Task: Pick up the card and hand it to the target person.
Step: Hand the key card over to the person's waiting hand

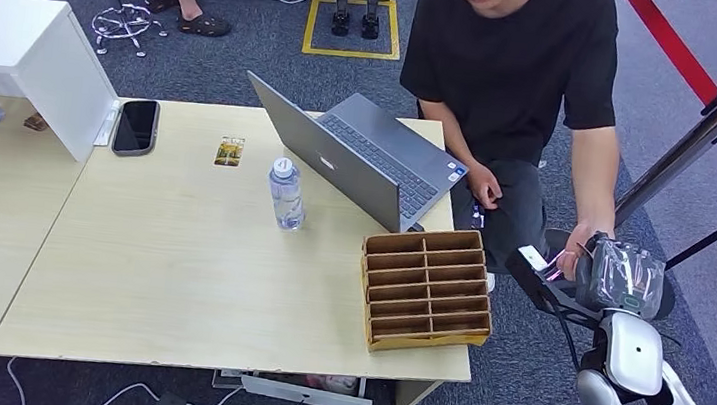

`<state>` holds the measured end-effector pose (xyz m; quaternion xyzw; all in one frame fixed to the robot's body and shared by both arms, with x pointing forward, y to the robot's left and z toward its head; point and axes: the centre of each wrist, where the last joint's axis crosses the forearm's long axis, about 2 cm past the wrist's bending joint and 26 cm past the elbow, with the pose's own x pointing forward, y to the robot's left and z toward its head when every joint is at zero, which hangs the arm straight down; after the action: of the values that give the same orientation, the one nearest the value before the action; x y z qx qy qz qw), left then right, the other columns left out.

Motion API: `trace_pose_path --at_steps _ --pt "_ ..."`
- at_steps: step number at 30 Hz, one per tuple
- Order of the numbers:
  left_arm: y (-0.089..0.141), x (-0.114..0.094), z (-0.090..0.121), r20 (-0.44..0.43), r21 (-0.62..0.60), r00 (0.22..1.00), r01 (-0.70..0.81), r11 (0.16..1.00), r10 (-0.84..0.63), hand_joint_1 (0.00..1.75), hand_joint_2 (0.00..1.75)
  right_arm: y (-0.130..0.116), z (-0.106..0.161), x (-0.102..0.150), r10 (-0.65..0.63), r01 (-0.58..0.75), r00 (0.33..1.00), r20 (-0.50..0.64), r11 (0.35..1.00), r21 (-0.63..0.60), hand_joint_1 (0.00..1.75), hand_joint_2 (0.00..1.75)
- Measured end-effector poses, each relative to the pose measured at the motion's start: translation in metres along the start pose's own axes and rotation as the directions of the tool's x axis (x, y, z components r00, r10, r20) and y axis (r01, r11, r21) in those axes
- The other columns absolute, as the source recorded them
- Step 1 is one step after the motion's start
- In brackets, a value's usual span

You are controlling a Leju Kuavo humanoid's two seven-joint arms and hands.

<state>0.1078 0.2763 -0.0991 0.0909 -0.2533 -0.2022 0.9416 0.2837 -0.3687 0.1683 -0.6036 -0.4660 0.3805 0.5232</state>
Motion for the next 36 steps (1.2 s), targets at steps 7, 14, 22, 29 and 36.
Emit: trace_pose_path --at_steps 7,14,22,29,36 --pt "0.0 0.0 0.0 0.001 -0.001 1.0 0.004 1.0 -0.004 0.0 0.0 0.004 0.001 -0.001 0.013 -0.013 1.0 -0.003 1.0 0.028 0.0 1.75" --pt "0.0 0.0 0.0 0.001 -0.001 1.0 0.005 1.0 -0.005 0.0 0.0 0.008 0.001 -0.003 0.019 -0.018 1.0 -0.012 0.998 0.054 0.0 1.75" --pt "0.0 0.0 0.0 0.002 -0.001 1.0 0.005 1.0 -0.005 0.0 0.0 0.011 0.002 -0.004 -0.003 0.004 1.0 -0.017 0.999 0.038 0.0 1.75" --pt "0.0 -0.001 0.0 0.002 0.0 1.0 0.005 1.0 -0.005 0.0 0.0 0.011 0.007 -0.001 -0.107 0.107 0.994 0.009 0.992 -0.066 0.0 1.75" --pt "-0.003 -0.008 0.003 0.001 0.005 1.0 -0.003 1.0 0.003 0.0 0.0 0.009 0.024 0.015 -0.333 0.346 0.938 0.093 0.91 -0.228 0.0 1.75"
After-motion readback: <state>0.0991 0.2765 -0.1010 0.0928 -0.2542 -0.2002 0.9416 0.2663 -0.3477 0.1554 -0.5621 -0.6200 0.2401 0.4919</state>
